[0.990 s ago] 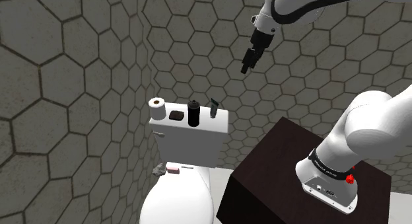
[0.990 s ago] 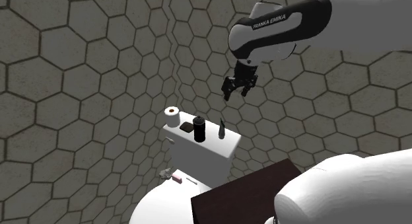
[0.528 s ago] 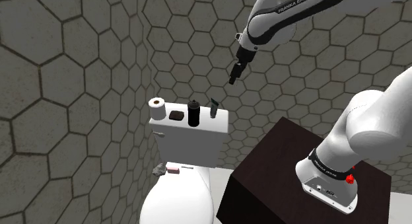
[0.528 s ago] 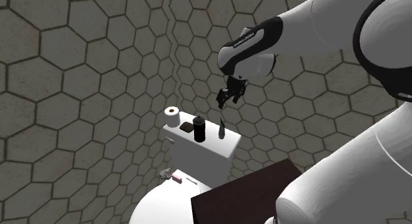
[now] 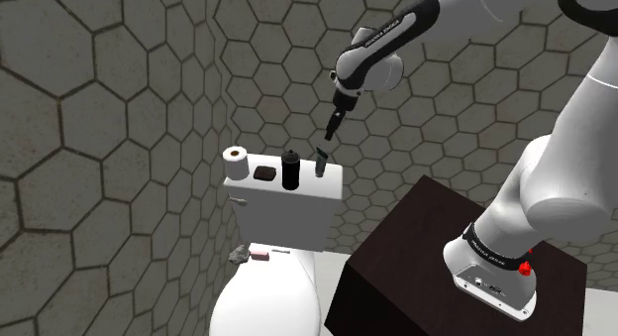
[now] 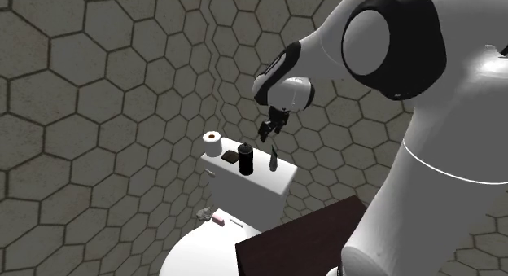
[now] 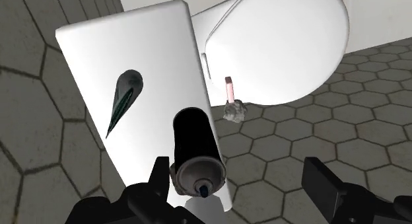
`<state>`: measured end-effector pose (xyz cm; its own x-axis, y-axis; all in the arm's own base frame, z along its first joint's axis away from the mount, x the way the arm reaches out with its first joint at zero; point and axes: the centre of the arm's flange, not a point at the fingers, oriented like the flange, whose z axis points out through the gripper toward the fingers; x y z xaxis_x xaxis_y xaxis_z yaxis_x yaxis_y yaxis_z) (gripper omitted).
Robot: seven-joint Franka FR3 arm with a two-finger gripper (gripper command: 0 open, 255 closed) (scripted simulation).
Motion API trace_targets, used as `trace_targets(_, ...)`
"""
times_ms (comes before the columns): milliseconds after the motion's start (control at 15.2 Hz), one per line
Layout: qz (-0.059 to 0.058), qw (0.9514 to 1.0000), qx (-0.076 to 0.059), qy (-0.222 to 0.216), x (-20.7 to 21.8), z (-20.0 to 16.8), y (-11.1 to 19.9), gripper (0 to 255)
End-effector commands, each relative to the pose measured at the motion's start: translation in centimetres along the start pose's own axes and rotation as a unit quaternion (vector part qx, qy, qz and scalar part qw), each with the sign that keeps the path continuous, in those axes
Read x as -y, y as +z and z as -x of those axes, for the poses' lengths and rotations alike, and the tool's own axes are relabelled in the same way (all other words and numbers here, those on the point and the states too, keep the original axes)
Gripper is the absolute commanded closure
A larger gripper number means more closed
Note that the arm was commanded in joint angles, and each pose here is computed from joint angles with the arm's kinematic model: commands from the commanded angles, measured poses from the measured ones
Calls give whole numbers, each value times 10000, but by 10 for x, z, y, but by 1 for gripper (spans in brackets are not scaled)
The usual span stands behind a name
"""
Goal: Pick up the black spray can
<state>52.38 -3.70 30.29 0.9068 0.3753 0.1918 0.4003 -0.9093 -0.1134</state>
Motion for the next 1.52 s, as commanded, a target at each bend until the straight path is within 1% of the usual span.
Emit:
trace_targets(0, -18, 9998, -17, -182, -5, -8, 26, 0)
trace_targets(396, -73, 9975, -71, -702, -19, -43, 96, 0)
trace_targets(858, -136, 9912, -134, -1307, -31, -86, 176, 0)
trace_targets(924, -137, 9912, -134, -1308, -31, -86, 176, 0)
trace_targets(1386, -137, 9912, -134, -1308, -35, -78, 215, 0)
trace_targets(1452, -137, 9912, -134, -1308, -35, -78, 215, 0)
